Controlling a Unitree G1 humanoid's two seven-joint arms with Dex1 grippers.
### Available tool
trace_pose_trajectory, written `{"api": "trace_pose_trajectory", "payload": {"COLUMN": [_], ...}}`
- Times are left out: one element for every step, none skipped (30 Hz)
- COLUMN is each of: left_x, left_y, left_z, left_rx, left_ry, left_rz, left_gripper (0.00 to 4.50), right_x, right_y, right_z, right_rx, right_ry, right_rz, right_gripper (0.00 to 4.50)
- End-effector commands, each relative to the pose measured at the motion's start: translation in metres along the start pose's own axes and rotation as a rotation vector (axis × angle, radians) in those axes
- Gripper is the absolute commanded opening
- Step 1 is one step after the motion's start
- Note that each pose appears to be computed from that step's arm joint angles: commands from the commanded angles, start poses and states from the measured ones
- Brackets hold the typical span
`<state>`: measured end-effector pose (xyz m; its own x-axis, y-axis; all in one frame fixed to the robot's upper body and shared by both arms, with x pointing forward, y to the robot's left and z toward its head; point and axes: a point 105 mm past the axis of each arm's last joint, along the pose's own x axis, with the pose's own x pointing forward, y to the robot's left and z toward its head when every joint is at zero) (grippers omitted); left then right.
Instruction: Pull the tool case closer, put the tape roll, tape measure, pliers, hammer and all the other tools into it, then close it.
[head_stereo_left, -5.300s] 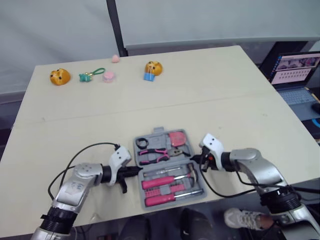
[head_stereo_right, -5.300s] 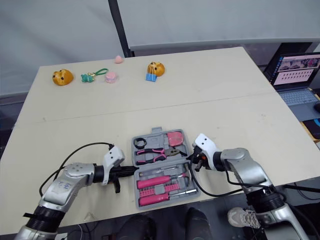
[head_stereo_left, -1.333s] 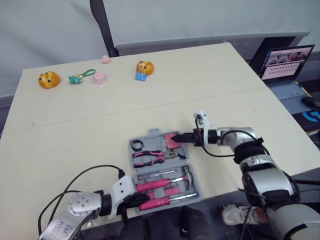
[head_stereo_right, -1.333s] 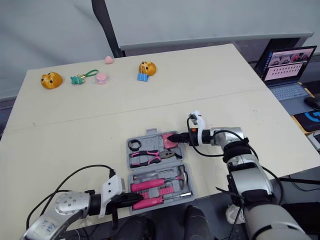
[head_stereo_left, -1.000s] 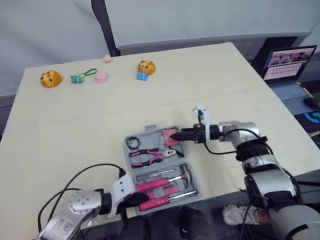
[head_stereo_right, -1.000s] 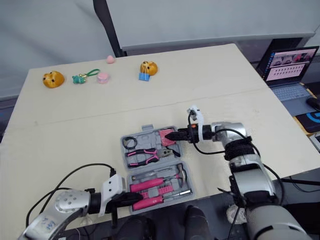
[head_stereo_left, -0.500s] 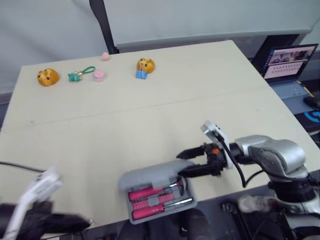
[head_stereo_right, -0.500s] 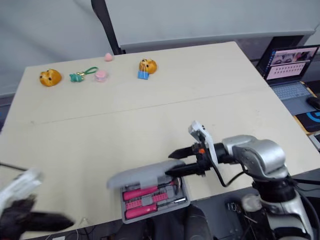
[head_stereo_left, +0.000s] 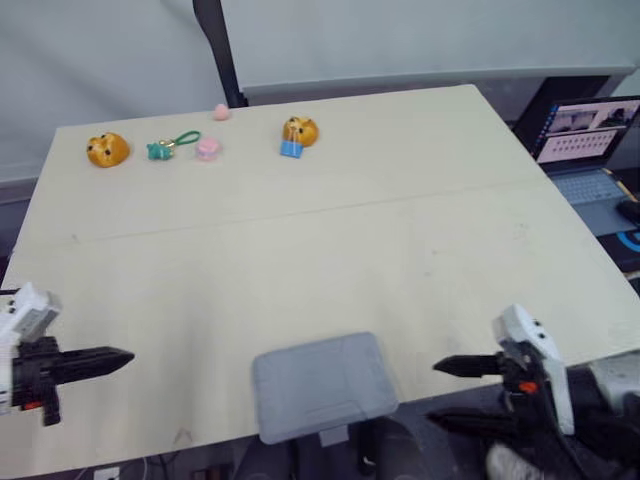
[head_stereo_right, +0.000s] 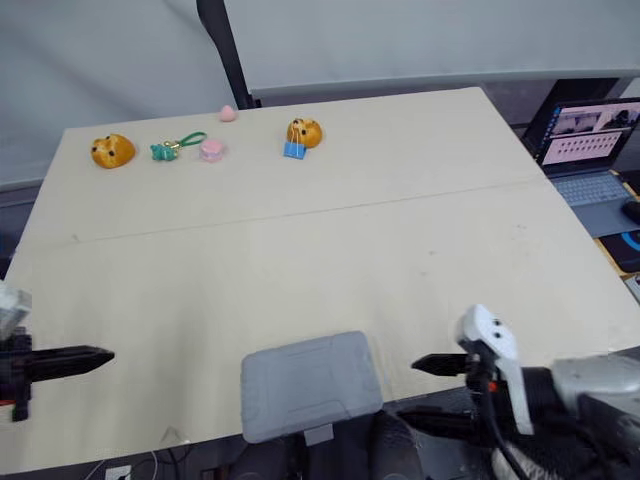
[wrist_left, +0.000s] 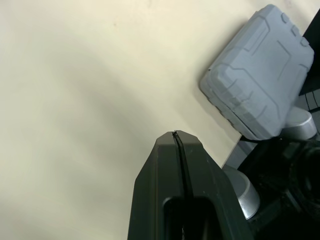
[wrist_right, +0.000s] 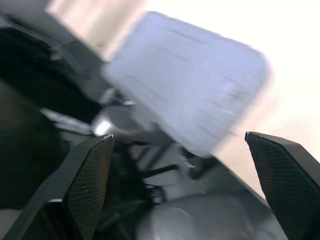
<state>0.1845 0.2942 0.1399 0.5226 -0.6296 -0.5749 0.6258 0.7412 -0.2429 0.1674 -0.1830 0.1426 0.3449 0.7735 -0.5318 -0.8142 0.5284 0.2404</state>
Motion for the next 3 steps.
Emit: {"api": "trace_pose_trajectory", "payload": {"left_x": [0.006, 0.01, 0.014], "left_y": [0.005, 0.005, 0.004], "left_z": [0.006, 0.007, 0.009], "left_rx": [0.017, 0.018, 0.027], "left_ry": [-0.029, -0.046, -0.065], "left_rz": [0.016, 0.009, -0.006], "left_gripper": [0.0, 0.0, 0.0], "right_x": [-0.013, -0.016, -0.018], "right_y": [-0.015, -0.02, -0.026], "right_z": [0.001, -0.001, -0.001], "right_rx": [-0.049, -0.046, -0.039], "right_ry": [-0.015, -0.017, -0.023], "right_rz": [-0.089, -0.108, -0.13], "right_gripper": [4.44, 4.44, 4.44]}}
